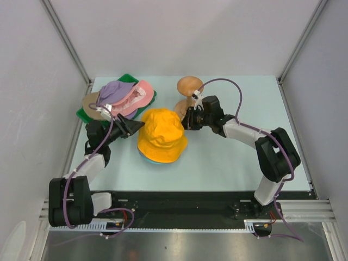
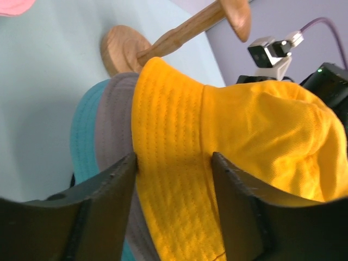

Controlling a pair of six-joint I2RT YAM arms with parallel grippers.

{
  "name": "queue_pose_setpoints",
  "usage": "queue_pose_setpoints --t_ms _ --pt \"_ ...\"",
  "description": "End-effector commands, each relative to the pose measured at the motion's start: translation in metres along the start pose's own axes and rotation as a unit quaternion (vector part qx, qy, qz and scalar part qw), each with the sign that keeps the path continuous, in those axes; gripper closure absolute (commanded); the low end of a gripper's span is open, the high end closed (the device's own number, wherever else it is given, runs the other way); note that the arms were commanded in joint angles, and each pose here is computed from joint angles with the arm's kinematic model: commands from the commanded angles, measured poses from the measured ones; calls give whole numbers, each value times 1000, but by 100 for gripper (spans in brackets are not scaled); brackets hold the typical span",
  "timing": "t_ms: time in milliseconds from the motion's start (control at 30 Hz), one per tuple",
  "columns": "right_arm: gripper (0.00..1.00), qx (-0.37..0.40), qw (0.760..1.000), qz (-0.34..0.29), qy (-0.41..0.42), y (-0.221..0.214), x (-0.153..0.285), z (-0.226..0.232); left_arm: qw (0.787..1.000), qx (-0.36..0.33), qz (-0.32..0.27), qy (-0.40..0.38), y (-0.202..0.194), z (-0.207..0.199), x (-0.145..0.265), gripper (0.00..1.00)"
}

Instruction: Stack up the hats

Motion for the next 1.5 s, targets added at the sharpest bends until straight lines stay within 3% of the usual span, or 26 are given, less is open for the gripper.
queue_pose_setpoints --t_ms 0,167,300,367,400,500,600,733,1033,1067,1133,1167,1233,1267,1367,1467 --pt "67 26 999 -17 13 17 11 22 999 6 -7 -32 0 -4 0 46" --pt "67 28 999 -15 11 15 10 22 999 13 -6 -28 -5 0 1 58" --pt "69 27 999 -15 9 15 11 22 1000 14 -5 -15 -5 5 1 81" --pt "73 26 1000 -14 9 14 10 21 1000 19 -1 -7 -7 8 1 85" --pt "75 25 1000 -13 8 13 10 22 1000 17 -3 -2 -7 9 1 92" --pt "89 26 1000 -9 12 12 10 23 1000 20 -5 18 -10 15 3 100" --pt "100 27 1000 -9 12 11 10 22 998 21 -9 60 -11 28 6 100" --pt "100 26 1000 -5 6 8 11 18 993 21 -3 118 -17 44 12 100" --pt "99 31 999 -4 9 3 15 18 989 -1 7 151 -17 44 19 99" --pt "96 32 999 -5 11 4 16 18 987 -13 8 159 -13 44 20 85" --pt "86 33 999 -17 10 13 24 20 983 -26 8 183 -2 35 25 69" --pt "82 35 999 -24 11 17 28 21 979 -45 7 197 4 34 29 53" --pt "72 40 998 -41 13 27 39 24 970 -64 -7 235 21 27 38 34" --pt "70 35 999 -36 3 26 45 19 967 -88 -14 240 29 20 43 16" --pt "56 46 998 -47 -4 34 61 17 951 -112 -32 285 46 10 58 0" --pt "46 50 997 -57 -9 42 80 15 935 -127 -59 326 61 2 74 0"
Point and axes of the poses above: each gripper's point midway between its finger pads, its own x axis back along the fingers, its own z axis along the line the jaws close on, y = z × x, the point moved 3 cm from there along x, back along the fingers, and after that the axes turned 4 degrees about x, right-handed, at the moved point
